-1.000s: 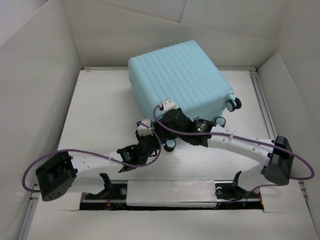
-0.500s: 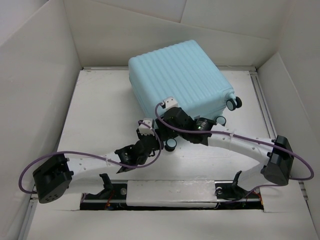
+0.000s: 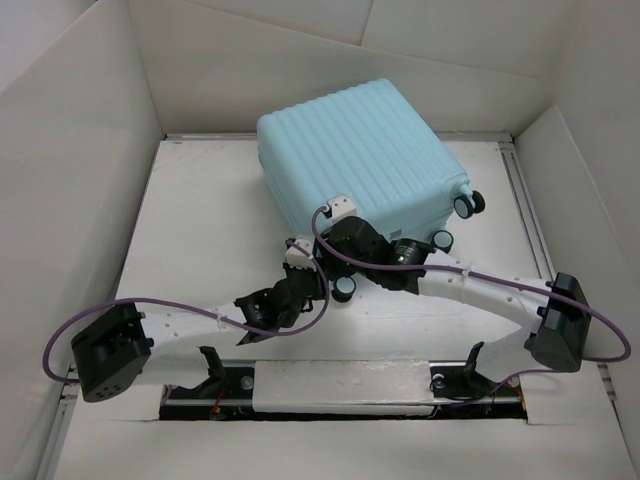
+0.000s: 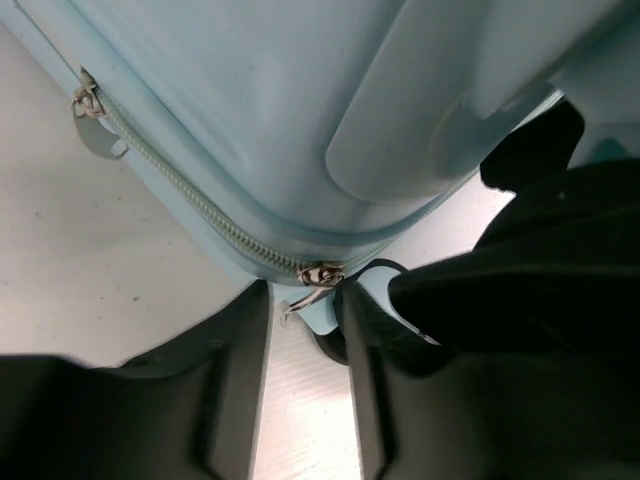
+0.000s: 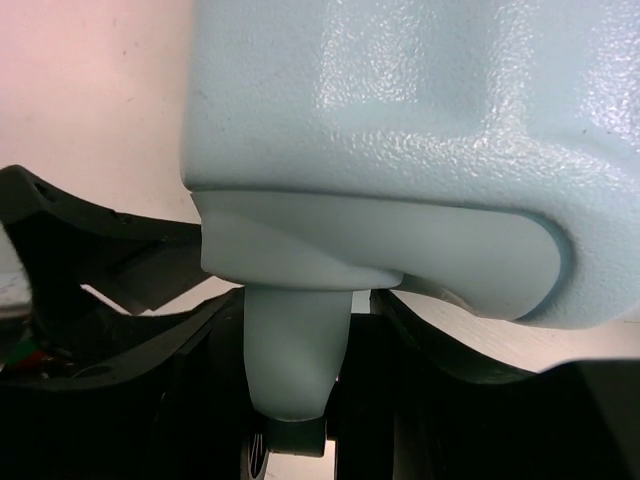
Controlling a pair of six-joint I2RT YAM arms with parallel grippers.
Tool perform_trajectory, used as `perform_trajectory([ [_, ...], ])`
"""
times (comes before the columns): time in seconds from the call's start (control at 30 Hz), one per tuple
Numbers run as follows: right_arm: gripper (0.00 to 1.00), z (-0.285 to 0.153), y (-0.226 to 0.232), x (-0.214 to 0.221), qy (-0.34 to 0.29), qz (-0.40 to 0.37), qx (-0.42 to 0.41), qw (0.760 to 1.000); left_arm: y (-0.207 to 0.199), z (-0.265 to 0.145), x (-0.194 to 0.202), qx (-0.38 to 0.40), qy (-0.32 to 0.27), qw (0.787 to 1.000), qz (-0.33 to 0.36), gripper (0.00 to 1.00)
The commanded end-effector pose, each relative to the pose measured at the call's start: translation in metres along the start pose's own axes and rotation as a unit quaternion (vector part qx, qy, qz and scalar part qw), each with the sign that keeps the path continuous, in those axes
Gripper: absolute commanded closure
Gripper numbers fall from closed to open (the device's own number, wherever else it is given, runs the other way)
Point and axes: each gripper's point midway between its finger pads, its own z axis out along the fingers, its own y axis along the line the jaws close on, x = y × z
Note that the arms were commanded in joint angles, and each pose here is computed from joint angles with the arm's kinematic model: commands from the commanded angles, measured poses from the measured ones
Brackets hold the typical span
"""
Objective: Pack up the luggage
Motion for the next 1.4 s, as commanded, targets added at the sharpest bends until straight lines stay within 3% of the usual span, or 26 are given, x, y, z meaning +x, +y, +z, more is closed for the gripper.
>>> perform_trajectory([
  [0.0, 0.85, -0.007, 0.02, -0.043, -0.081, 0.026, -0.053, 0.995, -0.032, 0.003, -0.053, 0.031, -0.071, 0.996, -0.043, 0.72],
  [0.07, 0.89, -0.007, 0.021, -0.038, -0.079, 0.03, -0.058, 0.995, -0.031, 0.004, -0.056, 0.028, -0.078, 0.995, -0.047, 0.79],
  [0.1, 0.9, -0.01, 0.02, -0.04, -0.083, 0.031, -0.059, 0.994, -0.028, 0.004, -0.057, 0.021, -0.081, 0.995, -0.048, 0.94],
  [0.13, 0.92, -0.01, 0.02, -0.04, -0.083, 0.031, -0.059, 0.994, -0.025, 0.004, -0.059, 0.01, -0.087, 0.995, -0.049, 1.0],
  [0.37, 1.0, -0.013, 0.01, -0.034, -0.083, 0.031, -0.04, 0.995, 0.004, -0.008, -0.057, -0.031, -0.101, 0.993, -0.052, 1.0],
  [0.73, 1.0, -0.022, -0.009, -0.023, -0.076, 0.037, -0.02, 0.996, 0.051, -0.026, -0.047, -0.069, -0.108, 0.989, -0.073, 1.0],
  [0.8, 1.0, -0.027, -0.012, -0.024, -0.083, 0.04, -0.018, 0.996, 0.048, -0.03, -0.048, -0.056, -0.111, 0.988, -0.09, 1.0],
  [0.9, 1.0, -0.026, -0.016, -0.025, -0.083, 0.042, -0.014, 0.996, 0.015, -0.031, -0.047, 0.036, -0.097, 0.989, -0.103, 1.0],
  [0.93, 1.0, -0.029, -0.013, -0.03, -0.087, 0.044, -0.021, 0.995, -0.002, -0.033, -0.041, 0.081, -0.078, 0.989, -0.096, 0.98],
  [1.07, 1.0, -0.027, -0.007, -0.036, -0.084, 0.038, -0.03, 0.995, -0.046, -0.038, -0.047, 0.128, -0.077, 0.987, -0.055, 0.64],
  [1.1, 1.0, -0.025, -0.006, -0.036, -0.079, 0.037, -0.028, 0.996, -0.059, -0.037, -0.045, 0.137, -0.069, 0.987, -0.043, 0.51],
  [1.2, 1.0, -0.027, -0.003, -0.039, -0.081, 0.033, -0.038, 0.995, -0.057, -0.029, -0.046, 0.113, -0.072, 0.99, -0.039, 0.42],
  [1.37, 1.0, -0.028, 0.006, -0.045, -0.09, 0.036, -0.061, 0.993, -0.046, -0.011, -0.035, 0.058, -0.065, 0.996, -0.018, 0.46],
])
